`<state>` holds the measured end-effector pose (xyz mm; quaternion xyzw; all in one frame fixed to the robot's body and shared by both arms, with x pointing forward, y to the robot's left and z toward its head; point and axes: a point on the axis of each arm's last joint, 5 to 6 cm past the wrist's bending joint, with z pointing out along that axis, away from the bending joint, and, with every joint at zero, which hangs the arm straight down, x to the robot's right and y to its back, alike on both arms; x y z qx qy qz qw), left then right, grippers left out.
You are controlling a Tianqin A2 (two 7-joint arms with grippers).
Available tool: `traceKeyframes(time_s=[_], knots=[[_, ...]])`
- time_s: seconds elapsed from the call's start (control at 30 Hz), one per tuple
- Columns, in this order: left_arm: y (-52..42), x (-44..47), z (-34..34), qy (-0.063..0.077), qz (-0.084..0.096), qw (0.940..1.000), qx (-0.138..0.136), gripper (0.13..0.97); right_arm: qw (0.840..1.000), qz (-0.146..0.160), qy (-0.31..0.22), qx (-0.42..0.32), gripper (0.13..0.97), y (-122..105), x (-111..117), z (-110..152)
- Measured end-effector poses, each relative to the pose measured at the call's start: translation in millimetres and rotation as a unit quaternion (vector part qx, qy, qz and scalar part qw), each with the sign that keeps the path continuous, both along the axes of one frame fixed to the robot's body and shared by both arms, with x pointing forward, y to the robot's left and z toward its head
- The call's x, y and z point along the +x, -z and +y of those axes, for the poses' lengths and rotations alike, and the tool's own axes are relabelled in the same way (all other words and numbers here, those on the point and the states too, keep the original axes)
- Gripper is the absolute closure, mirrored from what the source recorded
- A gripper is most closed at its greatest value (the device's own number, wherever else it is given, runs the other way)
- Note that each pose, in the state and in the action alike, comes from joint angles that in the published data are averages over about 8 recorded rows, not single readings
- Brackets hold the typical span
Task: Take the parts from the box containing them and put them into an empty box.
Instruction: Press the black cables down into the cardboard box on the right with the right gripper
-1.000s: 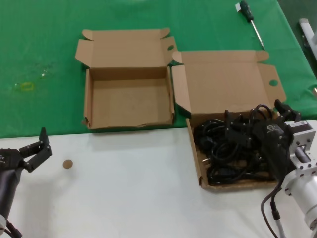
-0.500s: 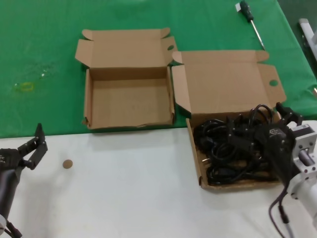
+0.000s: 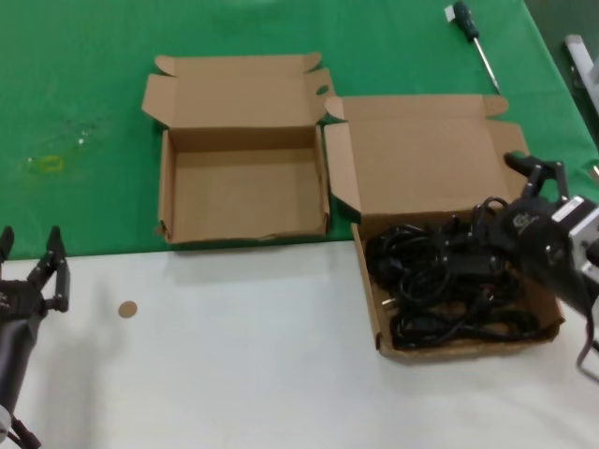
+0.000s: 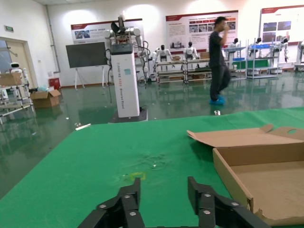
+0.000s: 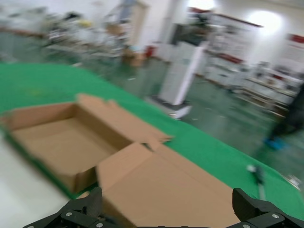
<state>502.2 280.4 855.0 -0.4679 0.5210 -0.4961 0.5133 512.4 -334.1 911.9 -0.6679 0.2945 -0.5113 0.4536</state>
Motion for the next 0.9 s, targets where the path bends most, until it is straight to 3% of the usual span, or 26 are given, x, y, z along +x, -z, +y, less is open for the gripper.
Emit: traceKeyframes(time_s=[0.2, 0.4, 0.63, 0.9], knots=[[0.0, 0.0, 0.0, 0.0, 0.0, 1.0, 0.0, 0.732, 0.991, 0.003, -0.076, -0.112, 0.13, -33, 14, -16], [0.0, 0.0, 0.0, 0.0, 0.0, 1.0, 0.0, 0.819, 0.96, -0.012, -0.149, -0.236, 0.13, -66, 29, -27], [0.0, 0.0, 0.0, 0.0, 0.0, 1.0, 0.0, 0.896, 0.894, -0.042, -0.239, -0.377, 0.13, -88, 46, -30], [0.0, 0.0, 0.0, 0.0, 0.0, 1.0, 0.0, 0.938, 0.817, -0.047, -0.323, -0.475, 0.13, -87, 62, -30]])
